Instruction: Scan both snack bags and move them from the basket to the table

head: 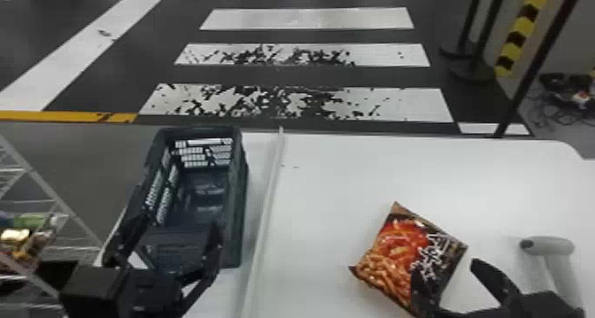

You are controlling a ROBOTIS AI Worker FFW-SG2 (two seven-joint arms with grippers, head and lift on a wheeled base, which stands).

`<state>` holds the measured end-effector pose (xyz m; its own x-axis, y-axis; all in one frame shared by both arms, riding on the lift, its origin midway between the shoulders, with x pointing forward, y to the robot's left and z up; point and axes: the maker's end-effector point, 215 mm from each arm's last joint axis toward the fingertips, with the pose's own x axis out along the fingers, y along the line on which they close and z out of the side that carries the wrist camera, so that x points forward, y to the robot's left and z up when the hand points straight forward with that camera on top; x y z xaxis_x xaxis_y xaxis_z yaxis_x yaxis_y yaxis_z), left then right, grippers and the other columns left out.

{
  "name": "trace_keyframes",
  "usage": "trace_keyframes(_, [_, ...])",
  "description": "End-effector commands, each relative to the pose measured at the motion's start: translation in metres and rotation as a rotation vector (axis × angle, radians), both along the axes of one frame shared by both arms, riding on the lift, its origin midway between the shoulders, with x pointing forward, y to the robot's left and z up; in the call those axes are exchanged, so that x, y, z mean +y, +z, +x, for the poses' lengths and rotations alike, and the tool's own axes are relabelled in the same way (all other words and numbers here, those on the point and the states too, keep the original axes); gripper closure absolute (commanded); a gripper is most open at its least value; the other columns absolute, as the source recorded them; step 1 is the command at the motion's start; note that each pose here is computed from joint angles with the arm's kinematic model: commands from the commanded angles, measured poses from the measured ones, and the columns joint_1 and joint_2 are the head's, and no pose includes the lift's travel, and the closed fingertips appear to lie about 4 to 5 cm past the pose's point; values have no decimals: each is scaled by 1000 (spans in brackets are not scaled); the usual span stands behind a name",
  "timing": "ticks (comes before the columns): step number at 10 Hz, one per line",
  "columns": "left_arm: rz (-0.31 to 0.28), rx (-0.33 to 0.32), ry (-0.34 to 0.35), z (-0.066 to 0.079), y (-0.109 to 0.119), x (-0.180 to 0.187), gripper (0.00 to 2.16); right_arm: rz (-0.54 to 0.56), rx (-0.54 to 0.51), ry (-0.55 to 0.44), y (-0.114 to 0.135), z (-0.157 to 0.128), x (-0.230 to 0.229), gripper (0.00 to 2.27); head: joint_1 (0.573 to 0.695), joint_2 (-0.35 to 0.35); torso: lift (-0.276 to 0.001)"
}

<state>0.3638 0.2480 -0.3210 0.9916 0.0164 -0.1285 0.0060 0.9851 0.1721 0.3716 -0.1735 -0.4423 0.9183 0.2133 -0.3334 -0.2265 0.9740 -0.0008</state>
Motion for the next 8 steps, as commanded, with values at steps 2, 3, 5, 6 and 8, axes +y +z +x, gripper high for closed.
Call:
trace_keyframes(2, [-18,10,-13,-5,-10,-2,87,-47,118,69,-22,-6,9,63,695,121,-98])
trace_keyframes(3, [-22,17,-21,-6,-12,-4,87,-90,138,98,-23,-7,18,63,695,129,-98])
trace_keyframes(5, [-38,38,-27,-7,-22,-3,87,-171,235,157,-33,-18,47,63,695,152,-98])
trace_keyframes(6, [-39,42,-26,-7,-26,-2,87,-199,256,176,-34,-21,58,63,695,163,-98])
trace_keyframes(8, [-63,61,-38,-7,-36,-1,87,-286,258,200,-36,-21,70,63,695,212,-98])
